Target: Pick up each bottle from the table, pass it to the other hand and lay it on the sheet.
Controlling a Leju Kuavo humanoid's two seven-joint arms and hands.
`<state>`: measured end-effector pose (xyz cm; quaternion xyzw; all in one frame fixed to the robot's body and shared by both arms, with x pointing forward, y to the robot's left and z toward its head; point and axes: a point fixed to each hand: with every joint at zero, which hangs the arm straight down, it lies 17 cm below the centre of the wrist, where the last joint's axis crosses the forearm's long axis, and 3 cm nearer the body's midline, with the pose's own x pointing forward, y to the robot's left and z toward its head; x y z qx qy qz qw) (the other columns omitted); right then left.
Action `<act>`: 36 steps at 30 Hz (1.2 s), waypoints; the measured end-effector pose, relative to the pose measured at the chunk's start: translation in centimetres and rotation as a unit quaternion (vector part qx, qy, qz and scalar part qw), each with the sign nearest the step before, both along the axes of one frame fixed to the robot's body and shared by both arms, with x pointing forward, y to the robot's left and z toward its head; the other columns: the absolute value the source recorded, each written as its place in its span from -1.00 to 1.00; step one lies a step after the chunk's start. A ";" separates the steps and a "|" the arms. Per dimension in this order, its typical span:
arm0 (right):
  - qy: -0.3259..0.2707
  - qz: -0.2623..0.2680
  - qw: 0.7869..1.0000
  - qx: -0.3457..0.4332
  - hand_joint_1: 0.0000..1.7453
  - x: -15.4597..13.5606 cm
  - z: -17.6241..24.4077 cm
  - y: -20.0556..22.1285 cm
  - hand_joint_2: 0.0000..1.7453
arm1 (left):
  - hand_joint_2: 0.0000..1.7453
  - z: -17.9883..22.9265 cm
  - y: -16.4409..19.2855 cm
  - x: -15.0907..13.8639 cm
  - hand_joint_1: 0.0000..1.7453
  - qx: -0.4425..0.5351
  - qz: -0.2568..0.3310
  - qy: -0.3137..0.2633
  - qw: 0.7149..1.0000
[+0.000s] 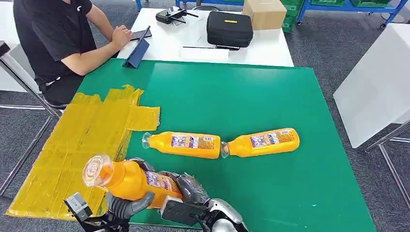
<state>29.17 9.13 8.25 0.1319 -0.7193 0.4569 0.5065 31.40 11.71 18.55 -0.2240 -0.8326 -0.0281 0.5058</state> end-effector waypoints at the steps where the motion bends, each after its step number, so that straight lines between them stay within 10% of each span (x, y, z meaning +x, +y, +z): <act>1: -0.002 -0.001 1.000 0.001 -1.00 0.1 0.1 0.0 1.00 | 1.00 0.2 0.0 0.0 1.00 0.001 0.001 -0.003 1.000; 9: -0.018 -0.022 1.000 -0.007 -1.00 1.3 0.7 -1.8 1.00 | 1.00 4.5 1.7 1.0 1.00 0.142 0.115 -0.105 0.978; 10: -0.020 -0.024 0.999 -0.007 -1.00 1.5 0.7 -2.0 -1.00 | 1.00 5.2 2.0 1.1 1.00 0.156 0.131 -0.119 0.972; 24: -0.060 -0.040 0.997 -0.024 -1.00 6.1 2.9 -4.3 -1.00 | 1.00 12.1 7.2 5.6 1.00 0.481 0.436 -0.316 0.692; 25: -0.062 -0.040 0.997 -0.025 -1.00 6.5 2.9 -4.5 1.00 | 1.00 11.3 7.3 6.4 1.00 0.497 0.437 -0.316 0.680; 36: -0.078 -0.056 0.992 -0.079 -1.00 12.3 3.0 -6.3 1.00 | 1.00 -0.7 9.6 16.2 1.00 0.675 0.343 -0.273 0.594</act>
